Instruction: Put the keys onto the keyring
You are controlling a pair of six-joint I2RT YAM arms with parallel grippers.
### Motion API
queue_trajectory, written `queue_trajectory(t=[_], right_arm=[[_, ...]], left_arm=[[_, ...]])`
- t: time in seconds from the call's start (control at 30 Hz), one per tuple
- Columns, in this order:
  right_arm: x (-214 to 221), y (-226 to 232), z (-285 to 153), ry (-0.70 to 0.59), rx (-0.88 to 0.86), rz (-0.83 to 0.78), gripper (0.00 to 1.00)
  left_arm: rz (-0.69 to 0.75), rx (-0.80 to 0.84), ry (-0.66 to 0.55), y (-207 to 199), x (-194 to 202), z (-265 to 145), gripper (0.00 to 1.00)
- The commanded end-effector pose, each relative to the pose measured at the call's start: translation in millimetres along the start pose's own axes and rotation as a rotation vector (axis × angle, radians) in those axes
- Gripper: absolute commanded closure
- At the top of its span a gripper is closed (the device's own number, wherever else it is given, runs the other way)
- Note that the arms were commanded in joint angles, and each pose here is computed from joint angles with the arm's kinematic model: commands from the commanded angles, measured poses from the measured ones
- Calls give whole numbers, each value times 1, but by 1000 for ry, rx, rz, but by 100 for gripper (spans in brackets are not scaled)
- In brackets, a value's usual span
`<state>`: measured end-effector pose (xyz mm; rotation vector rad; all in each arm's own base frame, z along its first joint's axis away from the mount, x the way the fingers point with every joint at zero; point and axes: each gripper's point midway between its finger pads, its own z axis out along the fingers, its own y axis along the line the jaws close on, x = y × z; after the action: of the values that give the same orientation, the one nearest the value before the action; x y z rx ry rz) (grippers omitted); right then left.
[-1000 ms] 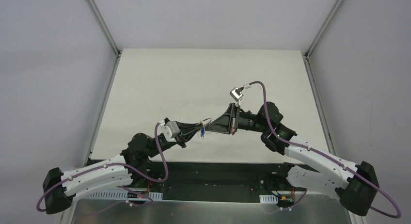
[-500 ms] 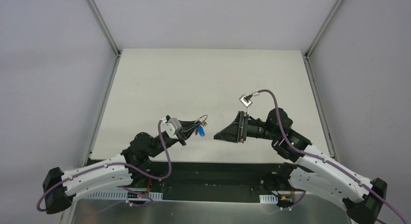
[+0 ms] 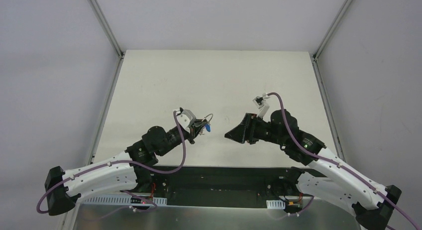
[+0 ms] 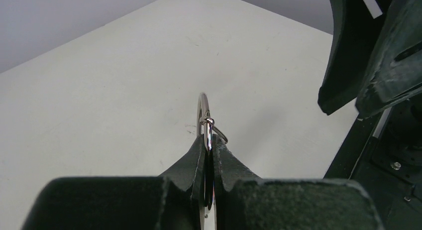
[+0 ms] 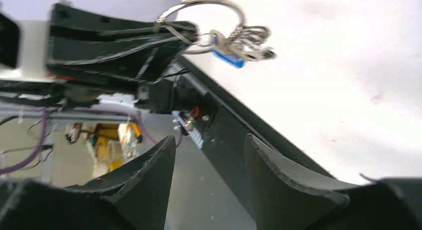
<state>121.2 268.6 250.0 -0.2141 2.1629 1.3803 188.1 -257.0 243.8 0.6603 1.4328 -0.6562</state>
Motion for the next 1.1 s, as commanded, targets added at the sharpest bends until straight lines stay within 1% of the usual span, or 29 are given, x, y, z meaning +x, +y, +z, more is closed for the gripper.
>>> queue_trajectory(t=[0.0,0.13,0.2,0.37,0.47,0.57,0.7,0.8,0.87,0.93,1.07], right_arm=[[-26,-16,-4,-112,133,-74,43],[-34,-19,-2,-139,151,-120,43],[-35,-25,0,-143,177,-130,43],[-34,-44,7,-117,271,-129,43],[-31,-50,10,-98,295,-134,43],[-36,-57,8,-124,336,-148,43],[-39,-68,2,-138,397,-157,43],[-38,-69,1,-134,408,-157,43],[-38,-69,0,-133,406,-154,43],[-36,-69,-1,-131,402,-153,43],[-33,-69,-5,-135,394,-154,43]], left_arm=[[-91,-43,-15,4,-29,1,100],[-145,-40,58,1,-34,0,100],[-170,-57,125,1,-32,-1,100],[-203,-88,355,-4,-18,-1,100],[-208,-78,447,-10,-18,2,100],[-196,-82,539,-13,-9,7,100],[-149,-74,735,-19,11,9,100],[-103,-79,883,-21,31,12,100],[-84,-87,959,-22,43,14,100],[-87,-79,980,-25,48,17,100],[-82,-78,978,-25,48,21,100]])
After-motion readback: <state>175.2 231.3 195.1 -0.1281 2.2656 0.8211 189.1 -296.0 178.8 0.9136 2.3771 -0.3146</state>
